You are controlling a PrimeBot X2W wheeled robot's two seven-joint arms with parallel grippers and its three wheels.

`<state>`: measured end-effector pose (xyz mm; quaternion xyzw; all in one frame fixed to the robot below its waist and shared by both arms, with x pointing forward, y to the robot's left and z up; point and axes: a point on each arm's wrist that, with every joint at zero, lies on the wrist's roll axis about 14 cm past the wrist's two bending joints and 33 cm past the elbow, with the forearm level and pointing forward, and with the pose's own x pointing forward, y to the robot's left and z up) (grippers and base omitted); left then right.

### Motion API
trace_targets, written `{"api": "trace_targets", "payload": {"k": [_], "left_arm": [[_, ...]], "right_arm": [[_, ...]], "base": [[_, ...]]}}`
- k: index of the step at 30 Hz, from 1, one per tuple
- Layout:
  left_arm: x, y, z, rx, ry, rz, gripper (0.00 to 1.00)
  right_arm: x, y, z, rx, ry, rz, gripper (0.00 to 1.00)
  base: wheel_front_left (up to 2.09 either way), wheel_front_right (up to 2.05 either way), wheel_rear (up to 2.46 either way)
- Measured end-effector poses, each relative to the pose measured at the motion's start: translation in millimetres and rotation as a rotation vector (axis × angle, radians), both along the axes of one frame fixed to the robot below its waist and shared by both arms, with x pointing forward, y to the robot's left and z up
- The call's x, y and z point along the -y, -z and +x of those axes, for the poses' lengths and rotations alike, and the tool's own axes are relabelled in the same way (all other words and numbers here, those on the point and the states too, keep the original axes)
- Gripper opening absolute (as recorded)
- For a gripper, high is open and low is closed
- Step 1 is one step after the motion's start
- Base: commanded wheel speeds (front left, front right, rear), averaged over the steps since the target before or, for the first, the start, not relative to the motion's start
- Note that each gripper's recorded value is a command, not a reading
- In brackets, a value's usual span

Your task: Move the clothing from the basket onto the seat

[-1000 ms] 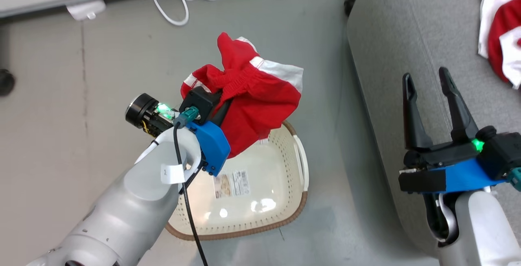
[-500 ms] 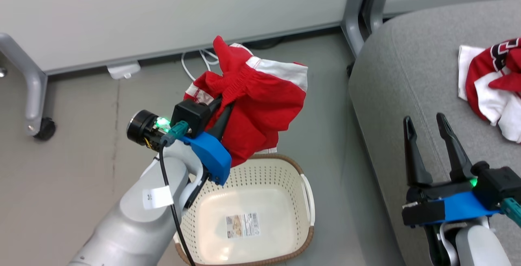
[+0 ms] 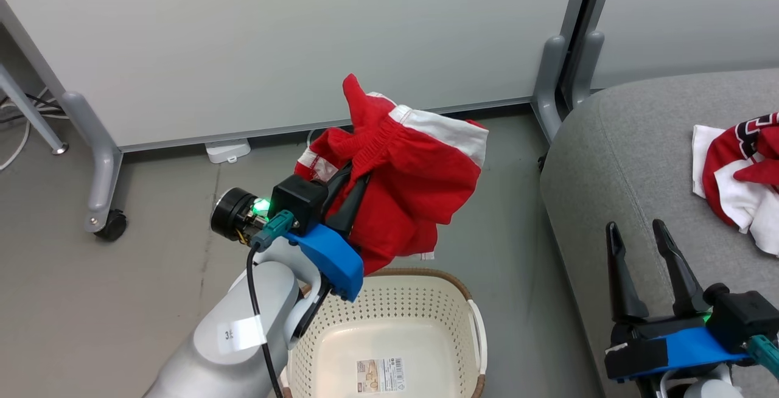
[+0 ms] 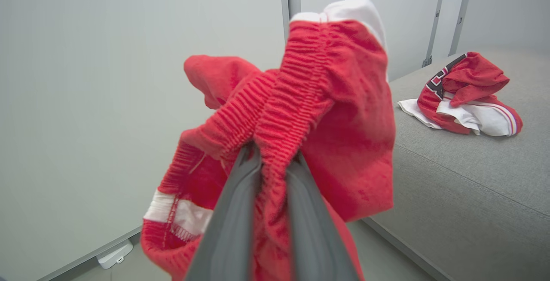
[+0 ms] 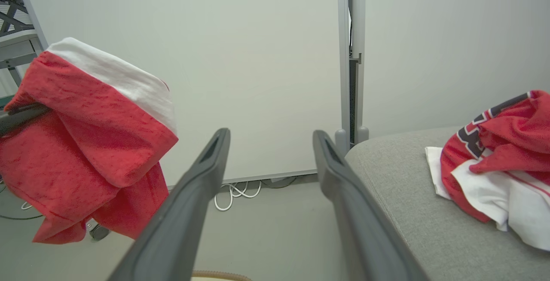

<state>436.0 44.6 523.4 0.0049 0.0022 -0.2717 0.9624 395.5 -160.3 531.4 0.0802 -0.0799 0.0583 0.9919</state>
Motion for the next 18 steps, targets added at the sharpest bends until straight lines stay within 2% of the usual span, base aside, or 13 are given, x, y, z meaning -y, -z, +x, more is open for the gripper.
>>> {"api": "trace_targets", "payload": {"k": [18], "left_arm": [[-1.0, -9.1, -9.9, 0.033, -0.006, -0.019, 0.00]], "right_arm": [[-11.9, 2.9, -5.5, -0.011, -0.035, 0.016, 1.00]], "base": [[0.00, 0.00, 0.00]]}}
